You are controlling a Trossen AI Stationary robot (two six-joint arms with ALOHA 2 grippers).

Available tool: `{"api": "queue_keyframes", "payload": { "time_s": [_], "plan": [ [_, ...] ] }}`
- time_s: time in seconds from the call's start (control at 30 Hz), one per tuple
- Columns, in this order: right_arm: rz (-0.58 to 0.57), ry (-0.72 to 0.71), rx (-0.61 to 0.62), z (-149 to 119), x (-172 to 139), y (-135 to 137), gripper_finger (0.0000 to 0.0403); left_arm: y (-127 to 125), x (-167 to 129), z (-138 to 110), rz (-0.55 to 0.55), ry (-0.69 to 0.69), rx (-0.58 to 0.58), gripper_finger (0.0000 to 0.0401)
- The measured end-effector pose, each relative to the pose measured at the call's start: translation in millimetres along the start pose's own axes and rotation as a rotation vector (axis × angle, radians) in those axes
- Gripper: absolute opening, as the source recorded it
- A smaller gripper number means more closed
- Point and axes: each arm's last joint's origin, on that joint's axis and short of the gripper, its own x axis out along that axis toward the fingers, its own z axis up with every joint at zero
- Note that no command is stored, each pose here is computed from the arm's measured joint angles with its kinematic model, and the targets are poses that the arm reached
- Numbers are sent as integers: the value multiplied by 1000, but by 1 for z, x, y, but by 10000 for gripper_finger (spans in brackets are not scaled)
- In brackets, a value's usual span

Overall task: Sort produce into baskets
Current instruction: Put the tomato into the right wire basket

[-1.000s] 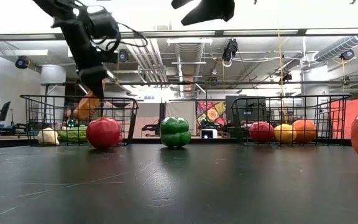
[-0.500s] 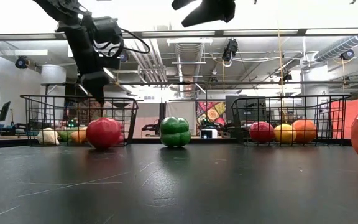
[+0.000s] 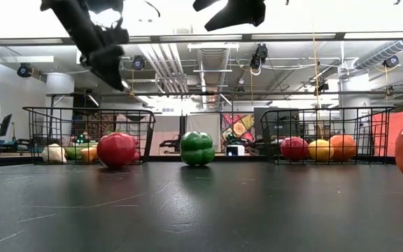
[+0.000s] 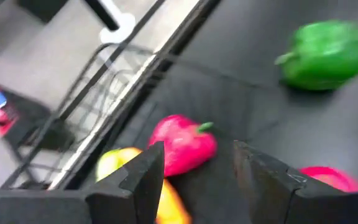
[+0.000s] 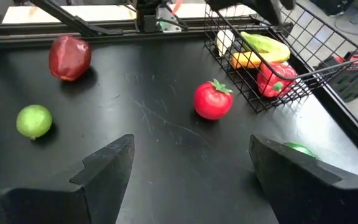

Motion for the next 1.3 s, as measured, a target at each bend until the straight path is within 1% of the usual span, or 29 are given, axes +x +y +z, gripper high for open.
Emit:
{"api": "queue_keyframes", "payload": {
  "time_s": [0.23, 0.4, 0.6, 0.73, 0.93, 1.13, 1.3],
  "plan": [
    [-4, 17, 23, -3, 1, 0, 305, -37, -28, -10, -165, -82, 11, 171],
    [-6, 26, 39, -5, 1, 0, 306, -63, -39, -24, -266, -86, 49, 171],
    [-5, 54, 61, -8, 1, -1, 302, -86, -52, -35, -360, -91, 98, 171],
    [4, 169, 112, -18, 0, -2, 306, -97, -60, -39, -411, -100, 96, 171],
    [9, 407, 229, -39, -7, -5, 310, -111, -66, -43, -465, -119, 116, 171],
    [69, 604, 314, -52, -16, -1, 300, -121, -61, -44, -460, -103, 136, 172],
    [128, 691, 370, -57, -22, 7, 301, -129, -54, -45, -445, -80, 155, 172]
  ]
}}
